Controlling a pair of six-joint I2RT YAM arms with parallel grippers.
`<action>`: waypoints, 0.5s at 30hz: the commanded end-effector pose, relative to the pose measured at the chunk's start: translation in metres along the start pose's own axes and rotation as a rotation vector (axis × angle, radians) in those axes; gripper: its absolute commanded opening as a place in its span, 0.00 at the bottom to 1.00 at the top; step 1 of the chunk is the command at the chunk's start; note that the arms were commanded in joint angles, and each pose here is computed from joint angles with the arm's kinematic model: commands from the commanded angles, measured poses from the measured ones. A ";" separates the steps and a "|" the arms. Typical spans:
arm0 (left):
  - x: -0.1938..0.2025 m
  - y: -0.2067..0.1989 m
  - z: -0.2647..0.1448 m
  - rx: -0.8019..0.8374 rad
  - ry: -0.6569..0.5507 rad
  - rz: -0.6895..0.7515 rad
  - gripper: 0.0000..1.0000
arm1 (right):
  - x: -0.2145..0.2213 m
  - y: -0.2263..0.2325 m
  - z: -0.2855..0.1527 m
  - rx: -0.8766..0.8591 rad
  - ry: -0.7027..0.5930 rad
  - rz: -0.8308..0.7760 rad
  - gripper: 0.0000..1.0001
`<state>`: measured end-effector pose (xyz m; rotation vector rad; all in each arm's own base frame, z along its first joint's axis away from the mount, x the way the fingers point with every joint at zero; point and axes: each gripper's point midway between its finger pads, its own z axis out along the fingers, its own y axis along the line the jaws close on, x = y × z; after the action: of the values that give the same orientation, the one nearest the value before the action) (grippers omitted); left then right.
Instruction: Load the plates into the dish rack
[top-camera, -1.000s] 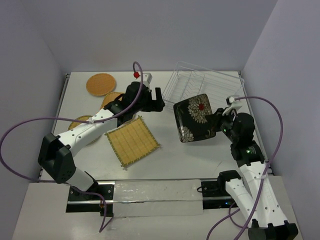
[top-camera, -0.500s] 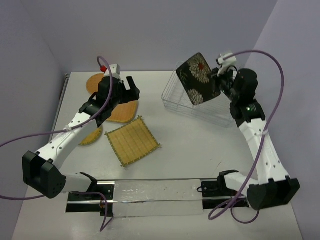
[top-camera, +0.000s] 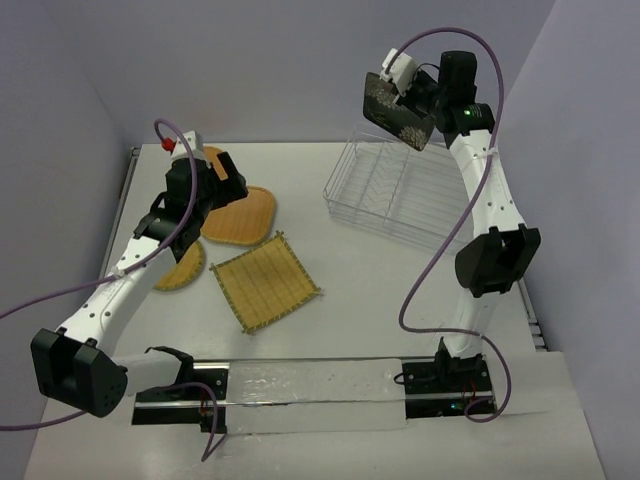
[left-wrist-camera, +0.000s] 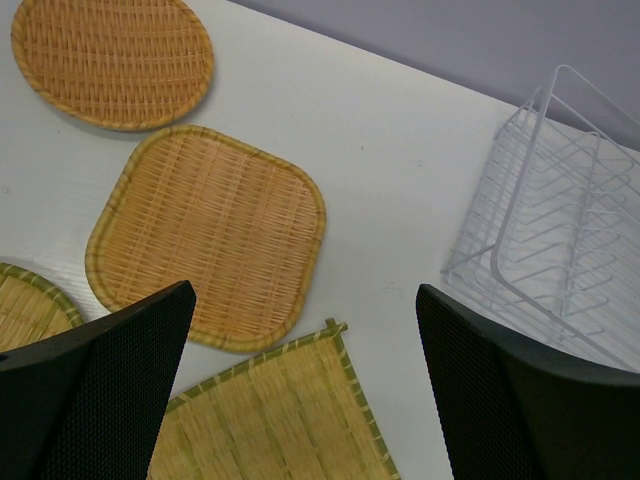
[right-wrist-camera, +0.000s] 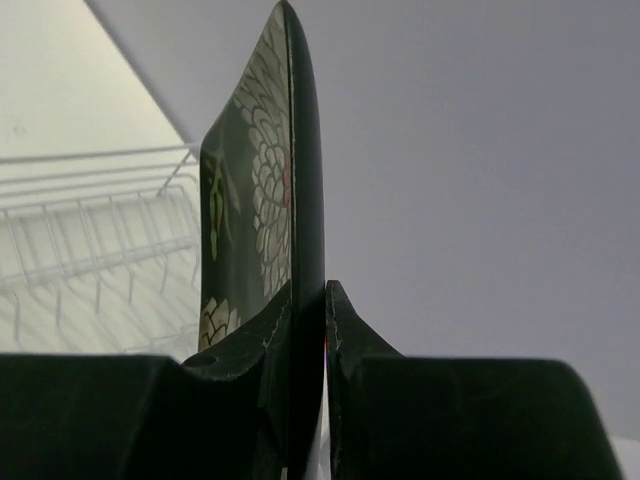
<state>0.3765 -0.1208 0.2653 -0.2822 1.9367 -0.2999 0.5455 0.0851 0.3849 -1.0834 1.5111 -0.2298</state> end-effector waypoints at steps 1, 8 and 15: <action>-0.017 0.001 0.009 -0.001 -0.027 -0.001 0.99 | -0.042 -0.037 -0.016 0.056 -0.129 -0.201 0.00; -0.021 0.007 0.018 -0.009 -0.019 0.002 0.99 | -0.016 -0.024 0.017 0.002 -0.109 -0.192 0.00; -0.023 0.013 0.019 -0.025 -0.022 0.003 0.99 | 0.014 -0.008 0.043 -0.044 -0.062 -0.183 0.00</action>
<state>0.3941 -0.1028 0.2462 -0.3095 1.9847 -0.2484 0.5709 0.0887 0.2970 -1.2889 1.5972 -0.1416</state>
